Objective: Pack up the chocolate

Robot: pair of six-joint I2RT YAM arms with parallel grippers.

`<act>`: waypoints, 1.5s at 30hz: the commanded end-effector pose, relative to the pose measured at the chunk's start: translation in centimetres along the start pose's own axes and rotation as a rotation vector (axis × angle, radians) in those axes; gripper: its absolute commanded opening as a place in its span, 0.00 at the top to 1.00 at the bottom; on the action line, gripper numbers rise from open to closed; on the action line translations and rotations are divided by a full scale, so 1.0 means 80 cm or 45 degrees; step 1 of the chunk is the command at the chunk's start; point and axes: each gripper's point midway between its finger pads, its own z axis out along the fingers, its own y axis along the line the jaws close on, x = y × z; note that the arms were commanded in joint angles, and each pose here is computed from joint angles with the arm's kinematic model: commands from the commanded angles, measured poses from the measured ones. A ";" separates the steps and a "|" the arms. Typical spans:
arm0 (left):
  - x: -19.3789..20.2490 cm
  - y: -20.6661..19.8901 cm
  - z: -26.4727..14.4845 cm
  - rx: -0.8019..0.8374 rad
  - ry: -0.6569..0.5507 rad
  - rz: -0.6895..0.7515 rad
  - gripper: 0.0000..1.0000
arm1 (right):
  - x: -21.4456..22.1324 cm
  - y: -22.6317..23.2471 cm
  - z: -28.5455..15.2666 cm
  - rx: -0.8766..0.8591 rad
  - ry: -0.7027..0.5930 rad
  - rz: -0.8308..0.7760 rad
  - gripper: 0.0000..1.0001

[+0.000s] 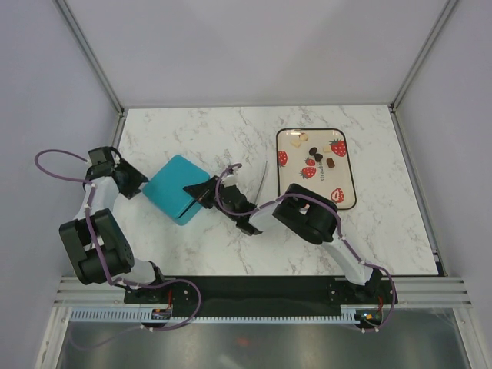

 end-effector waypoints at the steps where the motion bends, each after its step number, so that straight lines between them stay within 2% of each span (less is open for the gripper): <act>1: -0.002 -0.005 0.008 0.037 0.000 -0.020 0.47 | -0.016 0.031 -0.005 -0.059 -0.060 -0.030 0.80; 5: 0.002 -0.006 0.011 0.050 0.013 -0.027 0.48 | -0.024 0.032 -0.009 -0.045 -0.066 -0.056 0.69; 13: 0.010 -0.004 0.022 0.064 0.050 -0.030 0.49 | -0.039 0.031 -0.023 0.002 -0.077 -0.115 0.58; 19: 0.008 -0.007 0.018 0.072 0.035 -0.017 0.49 | -0.050 0.025 -0.038 0.097 -0.078 -0.125 0.56; 24: 0.009 -0.006 0.018 0.073 0.035 -0.022 0.49 | -0.061 -0.014 -0.056 0.376 -0.071 -0.143 0.53; 26: 0.010 -0.006 0.018 0.071 0.037 -0.023 0.49 | -0.065 -0.020 -0.061 0.422 -0.074 -0.140 0.52; 31: 0.008 -0.004 0.015 0.062 0.028 -0.022 0.49 | -0.069 -0.018 -0.068 0.496 -0.060 -0.201 0.50; 36: 0.001 -0.006 0.010 0.056 0.007 -0.010 0.49 | -0.084 -0.011 -0.071 0.604 -0.082 -0.322 0.41; 41: -0.008 -0.011 0.005 0.060 -0.017 0.002 0.48 | -0.101 -0.007 -0.068 0.647 -0.123 -0.424 0.38; 43: -0.009 -0.012 0.004 0.065 -0.019 0.003 0.47 | -0.103 -0.006 -0.063 0.640 -0.114 -0.434 0.33; 45: -0.009 -0.011 0.005 0.063 -0.016 0.008 0.46 | -0.100 -0.009 -0.054 0.632 -0.078 -0.448 0.32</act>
